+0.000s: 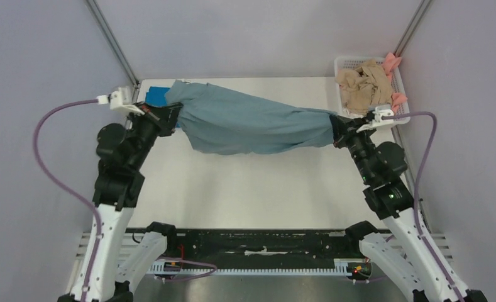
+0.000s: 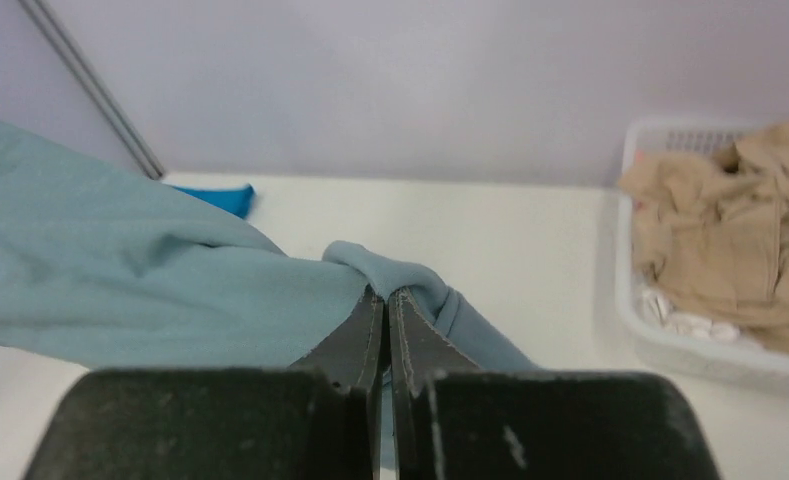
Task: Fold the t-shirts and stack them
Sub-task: Flatten out the tshirt
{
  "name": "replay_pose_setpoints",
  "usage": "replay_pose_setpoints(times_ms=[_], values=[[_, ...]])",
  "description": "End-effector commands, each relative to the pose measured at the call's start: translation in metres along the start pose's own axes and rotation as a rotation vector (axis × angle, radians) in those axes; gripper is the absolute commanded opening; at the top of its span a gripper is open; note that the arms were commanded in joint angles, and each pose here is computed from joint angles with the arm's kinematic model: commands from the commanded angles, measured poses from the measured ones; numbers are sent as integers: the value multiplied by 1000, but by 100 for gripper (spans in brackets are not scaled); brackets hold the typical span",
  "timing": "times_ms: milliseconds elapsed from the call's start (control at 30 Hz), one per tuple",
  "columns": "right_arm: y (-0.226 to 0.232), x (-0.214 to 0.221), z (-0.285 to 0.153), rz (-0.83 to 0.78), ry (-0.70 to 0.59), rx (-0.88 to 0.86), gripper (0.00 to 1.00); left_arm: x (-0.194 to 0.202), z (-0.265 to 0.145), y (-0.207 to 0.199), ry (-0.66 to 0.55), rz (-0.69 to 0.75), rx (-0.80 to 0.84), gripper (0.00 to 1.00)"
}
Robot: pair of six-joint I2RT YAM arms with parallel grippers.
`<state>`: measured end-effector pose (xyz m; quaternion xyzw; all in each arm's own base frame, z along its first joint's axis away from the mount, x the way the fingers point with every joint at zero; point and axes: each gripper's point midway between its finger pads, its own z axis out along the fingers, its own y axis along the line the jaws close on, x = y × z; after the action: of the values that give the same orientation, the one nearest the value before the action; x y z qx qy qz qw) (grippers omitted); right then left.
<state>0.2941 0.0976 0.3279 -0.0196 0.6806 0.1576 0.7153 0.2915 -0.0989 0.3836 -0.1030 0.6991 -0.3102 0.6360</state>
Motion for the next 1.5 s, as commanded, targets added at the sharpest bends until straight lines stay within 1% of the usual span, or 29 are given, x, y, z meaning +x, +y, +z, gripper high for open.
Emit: replay_pose_setpoints(times_ms=[0, 100, 233, 333, 400, 467, 533, 600, 667, 733, 800, 833, 867, 900, 933, 967, 1033, 1100, 1167, 1233, 1333, 1467], values=[[41, -89, -37, -41, -190, -204, 0, -59, -50, -38, -155, 73, 54, 2], [59, -117, -65, -41, -238, -303, 0, -82, -82, -67, -222, 69, 142, 2], [68, -134, -98, -25, -297, -364, 0, -94, -113, -82, -253, 69, 169, 2], [68, -125, -107, -2, -291, -379, 1, -93, -120, -79, -260, 65, 156, 2], [64, -110, -102, 11, -256, -360, 1, -86, -113, -71, -242, 57, 132, 2], [58, -91, -91, 18, -219, -332, 1, -75, -96, -54, -212, 40, 75, 2], [46, -72, -75, 21, -182, -268, 1, -61, -70, -33, -170, 29, 2, 2], [23, -48, -54, 18, -126, -140, 1, -39, -37, -5, -95, 15, -92, 2], [-4, -8, -33, 31, -25, 9, 3, -8, -4, 32, -5, 12, -208, 2], [-29, 55, -18, 46, 114, 136, 12, 41, 28, 85, 108, 11, -364, 2], [-56, 118, -13, 38, 244, 271, 39, 81, 53, 135, 195, 10, -514, 3], [-69, 141, -12, 21, 297, 335, 47, 102, 66, 157, 255, -2, -571, 9], [-80, 159, -9, -8, 357, 389, 68, 119, 78, 173, 331, -23, -608, 28], [-88, 167, -5, -29, 396, 435, 86, 128, 89, 180, 394, -33, -627, 53], [-94, 169, -2, -39, 422, 480, 96, 140, 99, 190, 453, -28, -657, 77], [-96, 171, 0, -45, 443, 497, 98, 144, 108, 194, 486, -21, -666, 80], [-95, 167, 4, -35, 426, 497, 98, 154, 117, 199, 538, -25, -678, 81], [-95, 162, 2, -16, 386, 499, 98, 158, 117, 195, 537, -40, -647, 82], [-99, 162, -5, -11, 365, 512, 98, 160, 107, 190, 532, -62, -628, 82], [-102, 159, -9, -5, 328, 528, 98, 167, 90, 182, 559, -74, -618, 83], [-103, 153, -11, -6, 301, 527, 98, 184, 49, 174, 599, -54, -664, 83], [-98, 156, -11, 6, 306, 495, 98, 210, -22, 173, 619, -60, -789, 83]])
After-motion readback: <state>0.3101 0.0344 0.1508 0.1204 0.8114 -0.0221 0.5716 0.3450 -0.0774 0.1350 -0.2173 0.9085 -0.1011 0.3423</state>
